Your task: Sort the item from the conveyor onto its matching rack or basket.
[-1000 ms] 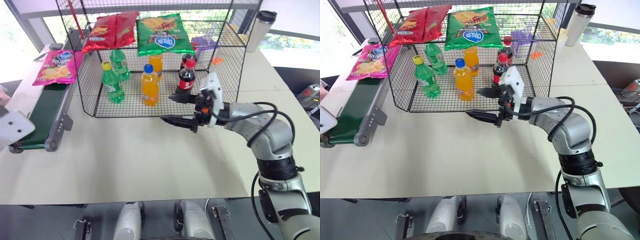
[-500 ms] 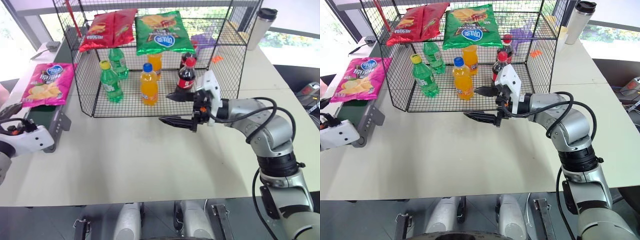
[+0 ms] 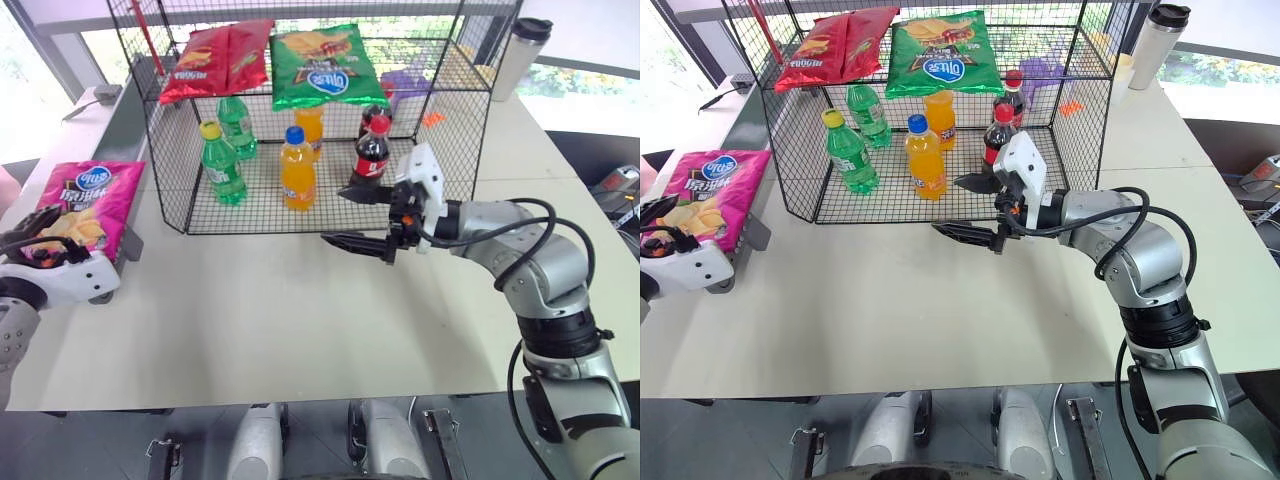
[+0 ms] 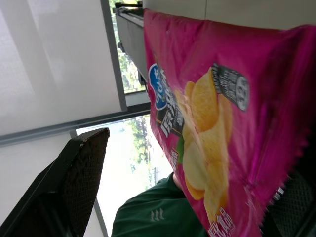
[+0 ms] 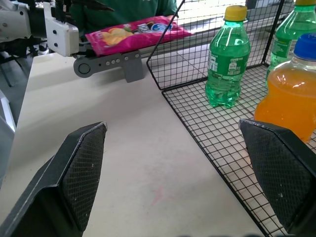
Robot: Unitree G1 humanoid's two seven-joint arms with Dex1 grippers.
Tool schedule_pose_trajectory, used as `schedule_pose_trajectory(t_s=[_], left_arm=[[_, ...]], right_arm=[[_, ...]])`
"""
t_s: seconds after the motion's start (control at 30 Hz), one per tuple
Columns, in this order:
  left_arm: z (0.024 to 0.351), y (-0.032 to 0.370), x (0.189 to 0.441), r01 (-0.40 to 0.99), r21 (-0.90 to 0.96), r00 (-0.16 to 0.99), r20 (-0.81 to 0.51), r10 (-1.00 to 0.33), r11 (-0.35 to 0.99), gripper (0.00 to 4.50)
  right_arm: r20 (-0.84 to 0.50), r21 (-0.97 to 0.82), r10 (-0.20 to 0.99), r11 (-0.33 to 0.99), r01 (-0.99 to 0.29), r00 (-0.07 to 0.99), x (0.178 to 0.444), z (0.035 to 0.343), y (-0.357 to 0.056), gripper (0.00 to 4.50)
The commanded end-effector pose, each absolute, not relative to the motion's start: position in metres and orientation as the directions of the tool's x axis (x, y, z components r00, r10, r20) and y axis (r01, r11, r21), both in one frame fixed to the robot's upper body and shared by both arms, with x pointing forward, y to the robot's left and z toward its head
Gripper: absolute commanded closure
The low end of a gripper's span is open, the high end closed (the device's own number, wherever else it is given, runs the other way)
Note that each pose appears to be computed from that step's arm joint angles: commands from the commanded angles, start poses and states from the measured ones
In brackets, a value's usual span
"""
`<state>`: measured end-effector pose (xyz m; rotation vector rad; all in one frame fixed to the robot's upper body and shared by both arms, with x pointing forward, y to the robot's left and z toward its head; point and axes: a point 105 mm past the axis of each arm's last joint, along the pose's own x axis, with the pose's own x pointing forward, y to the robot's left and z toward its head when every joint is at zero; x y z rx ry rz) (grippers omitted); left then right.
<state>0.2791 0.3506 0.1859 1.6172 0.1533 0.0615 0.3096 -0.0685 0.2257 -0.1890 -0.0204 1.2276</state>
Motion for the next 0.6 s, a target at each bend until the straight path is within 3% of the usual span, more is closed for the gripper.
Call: schedule_pose_trajectory(t_s=[0.03, 0.17, 0.5, 0.6], left_arm=[[0.187, 0.354, 0.282, 0.048, 0.997, 0.987, -0.038, 0.157, -0.055, 0.00], [0.192, 0.353, 0.288, 0.016, 0.998, 0.988, -0.008, 0.154, -0.055, 0.00], [0.200, 0.351, 0.289, -0.017, 0.998, 0.989, 0.025, 0.148, -0.057, 4.32], [0.208, 0.353, 0.288, -0.025, 0.999, 0.986, 0.030, 0.165, -0.036, 4.47]], right_arm=[[-0.050, -0.204, 0.935, 0.335, -0.920, 0.352, 0.306, 0.238, -0.071, 0.08], [-0.048, -0.205, 0.932, 0.342, -0.917, 0.358, 0.306, 0.238, -0.071, 0.08], [-0.047, -0.207, 0.928, 0.353, -0.913, 0.370, 0.308, 0.236, -0.072, 0.00], [-0.042, -0.206, 0.928, 0.355, -0.912, 0.371, 0.309, 0.236, -0.072, 0.00]])
